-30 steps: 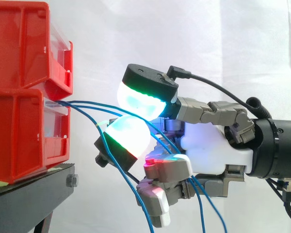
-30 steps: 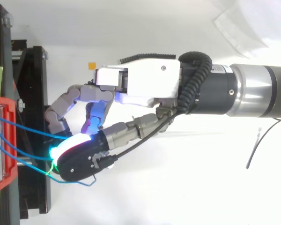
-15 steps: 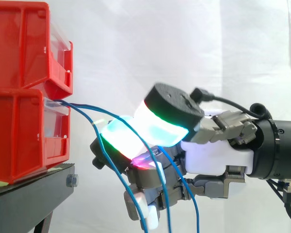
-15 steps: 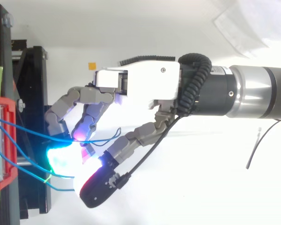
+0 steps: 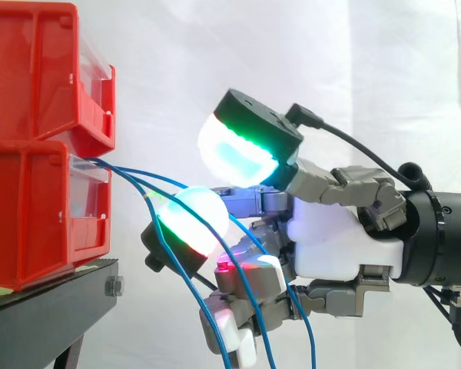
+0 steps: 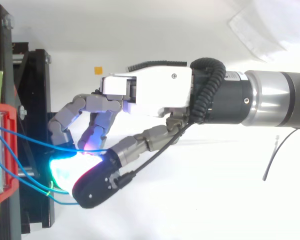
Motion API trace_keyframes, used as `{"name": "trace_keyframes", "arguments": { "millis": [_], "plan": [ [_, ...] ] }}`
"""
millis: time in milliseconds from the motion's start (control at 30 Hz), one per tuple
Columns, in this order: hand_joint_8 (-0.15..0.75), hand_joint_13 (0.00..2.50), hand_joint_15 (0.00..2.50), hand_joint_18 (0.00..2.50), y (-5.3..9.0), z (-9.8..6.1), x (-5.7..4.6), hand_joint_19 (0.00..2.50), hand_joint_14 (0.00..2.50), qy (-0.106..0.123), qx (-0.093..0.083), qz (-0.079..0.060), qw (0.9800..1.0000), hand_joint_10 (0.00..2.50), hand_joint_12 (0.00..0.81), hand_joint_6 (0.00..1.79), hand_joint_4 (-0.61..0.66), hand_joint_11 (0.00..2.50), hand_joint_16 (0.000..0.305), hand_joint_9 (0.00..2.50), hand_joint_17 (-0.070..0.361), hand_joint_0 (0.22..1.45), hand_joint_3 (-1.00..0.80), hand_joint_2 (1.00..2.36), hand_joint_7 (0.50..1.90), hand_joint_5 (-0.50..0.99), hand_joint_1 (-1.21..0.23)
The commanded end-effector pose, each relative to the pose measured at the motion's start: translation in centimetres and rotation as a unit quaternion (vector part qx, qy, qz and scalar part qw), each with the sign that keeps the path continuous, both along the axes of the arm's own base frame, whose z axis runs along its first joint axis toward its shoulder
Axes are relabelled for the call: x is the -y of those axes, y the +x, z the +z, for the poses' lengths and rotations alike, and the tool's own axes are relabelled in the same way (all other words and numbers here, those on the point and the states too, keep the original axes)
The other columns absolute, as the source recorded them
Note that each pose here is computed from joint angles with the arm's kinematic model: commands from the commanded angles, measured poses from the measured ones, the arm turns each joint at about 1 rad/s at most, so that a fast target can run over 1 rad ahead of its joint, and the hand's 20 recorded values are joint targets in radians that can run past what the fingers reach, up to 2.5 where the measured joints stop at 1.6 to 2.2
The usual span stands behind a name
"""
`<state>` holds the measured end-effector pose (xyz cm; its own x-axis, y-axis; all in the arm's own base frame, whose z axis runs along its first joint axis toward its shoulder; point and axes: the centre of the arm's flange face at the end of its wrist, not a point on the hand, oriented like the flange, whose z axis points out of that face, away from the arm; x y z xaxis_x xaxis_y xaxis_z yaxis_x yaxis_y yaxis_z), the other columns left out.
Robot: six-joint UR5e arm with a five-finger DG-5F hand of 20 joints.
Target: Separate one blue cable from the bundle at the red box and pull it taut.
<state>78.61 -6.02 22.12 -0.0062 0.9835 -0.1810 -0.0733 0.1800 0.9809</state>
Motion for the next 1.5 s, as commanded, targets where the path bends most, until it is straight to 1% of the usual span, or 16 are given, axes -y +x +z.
{"name": "trace_keyframes", "arguments": {
  "millis": [0, 100, 333, 400, 433, 467, 567, 667, 767, 833, 933, 1100, 1133, 1167, 1333, 1467],
  "plan": [
    [0.257, 0.97, 0.8, 0.71, 0.0, 0.0, 0.0, 0.95, 0.03, 0.001, -0.001, 0.0, 1.0, 0.03, 0.364, 0.81, -0.01, 1.12, 0.053, 1.22, 0.12, 0.61, -0.46, 1.0, 1.1, -0.12, -0.47],
    [0.265, 0.97, 0.81, 0.71, 0.0, 0.1, 0.0, 0.95, 0.03, 0.001, -0.001, 0.0, 1.0, 0.03, 0.37, 0.82, 0.02, 1.15, 0.054, 1.17, 0.122, 0.6, -0.42, 1.01, 1.09, -0.15, -0.66],
    [0.266, 0.97, 0.87, 0.73, 0.0, 0.1, 0.1, 0.94, 0.03, 0.001, -0.002, -0.001, 1.0, 0.02, 0.374, 0.86, 0.06, 1.23, 0.057, 1.11, 0.129, 0.54, -0.5, 1.0, 1.02, -0.19, -0.73],
    [0.269, 0.99, 0.93, 0.74, 0.0, 0.1, 0.1, 0.93, 0.03, 0.0, -0.002, 0.0, 1.0, 0.02, 0.377, 0.87, 0.07, 1.39, 0.059, 1.09, 0.133, 0.52, -0.5, 1.0, 1.01, -0.19, -0.73],
    [0.271, 1.01, 1.0, 0.75, 0.0, 0.1, 0.0, 0.94, 0.03, 0.0, -0.002, 0.001, 1.0, 0.0, 0.38, 0.88, 0.08, 1.69, 0.061, 1.0, 0.136, 0.5, -0.5, 1.0, 0.99, -0.2, -0.73],
    [0.291, 1.02, 1.06, 0.76, -0.1, 0.4, 0.0, 0.95, 0.03, 0.001, 0.0, 0.0, 1.0, 0.33, 0.381, 0.88, 0.09, 1.63, 0.062, 0.86, 0.139, 0.5, -0.5, 1.0, 0.99, -0.2, -0.73],
    [0.302, 1.03, 1.18, 0.75, -0.5, 1.4, 0.3, 0.95, 0.02, -0.006, -0.006, -0.002, 1.0, 0.7, 0.381, 0.89, 0.11, 1.57, 0.063, 0.71, 0.141, 0.49, -0.5, 1.0, 0.97, -0.21, -0.74],
    [0.309, 1.04, 1.31, 0.75, -0.7, 2.7, 0.3, 1.0, 0.02, -0.01, -0.003, -0.002, 0.9999, 0.91, 0.377, 0.89, 0.11, 1.53, 0.062, 0.64, 0.14, 0.48, -0.5, 1.0, 0.96, -0.22, -0.74],
    [0.324, 1.09, 1.55, 0.81, -1.6, 3.6, 0.3, 1.18, 0.0, -0.031, -0.028, -0.004, 0.9991, 1.04, 0.364, 0.89, 0.12, 1.46, 0.057, 0.59, 0.128, 0.48, -0.5, 1.0, 0.96, -0.22, -0.74],
    [0.331, 1.06, 1.57, 0.84, -2.1, 3.6, 0.3, 1.26, 0.17, -0.042, -0.046, -0.002, 0.9981, 1.13, 0.368, 0.89, 0.12, 1.41, 0.054, 0.55, 0.121, 0.48, -0.5, 1.0, 0.95, -0.22, -0.74],
    [0.334, 0.95, 1.39, 0.89, -2.3, 3.4, 0.4, 1.41, 0.79, -0.045, -0.057, -0.003, 0.9974, 1.23, 0.364, 0.89, 0.13, 1.36, 0.05, 0.51, 0.113, 0.48, -0.5, 1.0, 0.94, -0.22, -0.74],
    [0.35, 0.74, 1.14, 1.0, -2.2, 3.4, 0.4, 1.84, 1.91, -0.047, -0.054, -0.004, 0.9974, 1.54, 0.363, 0.89, 0.14, 1.29, 0.046, 0.42, 0.103, 0.48, -0.5, 1.0, 0.93, -0.22, -0.74],
    [0.359, 0.64, 1.1, 1.05, -2.2, 3.3, 0.4, 2.07, 2.32, -0.047, -0.054, -0.005, 0.9974, 1.7, 0.373, 0.88, 0.14, 1.25, 0.045, 0.37, 0.102, 0.48, -0.5, 1.0, 0.92, -0.23, -0.74],
    [0.359, 0.57, 1.11, 1.05, -2.2, 3.4, 0.4, 2.11, 2.5, -0.047, -0.053, -0.006, 0.9975, 1.74, 0.371, 0.88, 0.15, 1.22, 0.046, 0.36, 0.104, 0.48, -0.5, 1.0, 0.92, -0.23, -0.74],
    [0.361, 0.5, 1.18, 0.93, -2.1, 3.5, 0.5, 1.73, 2.5, -0.045, -0.048, -0.021, 0.9976, 1.84, 0.373, 0.88, 0.16, 1.2, 0.048, 0.32, 0.109, 0.48, -0.5, 1.0, 0.93, -0.23, -0.72],
    [0.365, 0.5, 1.29, 0.87, -2.0, 3.4, 0.7, 1.44, 2.5, -0.044, -0.047, -0.029, 0.9975, 2.37, 0.374, 0.87, 0.16, 1.15, 0.05, 0.24, 0.113, 0.48, -0.5, 1.0, 0.92, -0.23, -0.72]
  ]
}}
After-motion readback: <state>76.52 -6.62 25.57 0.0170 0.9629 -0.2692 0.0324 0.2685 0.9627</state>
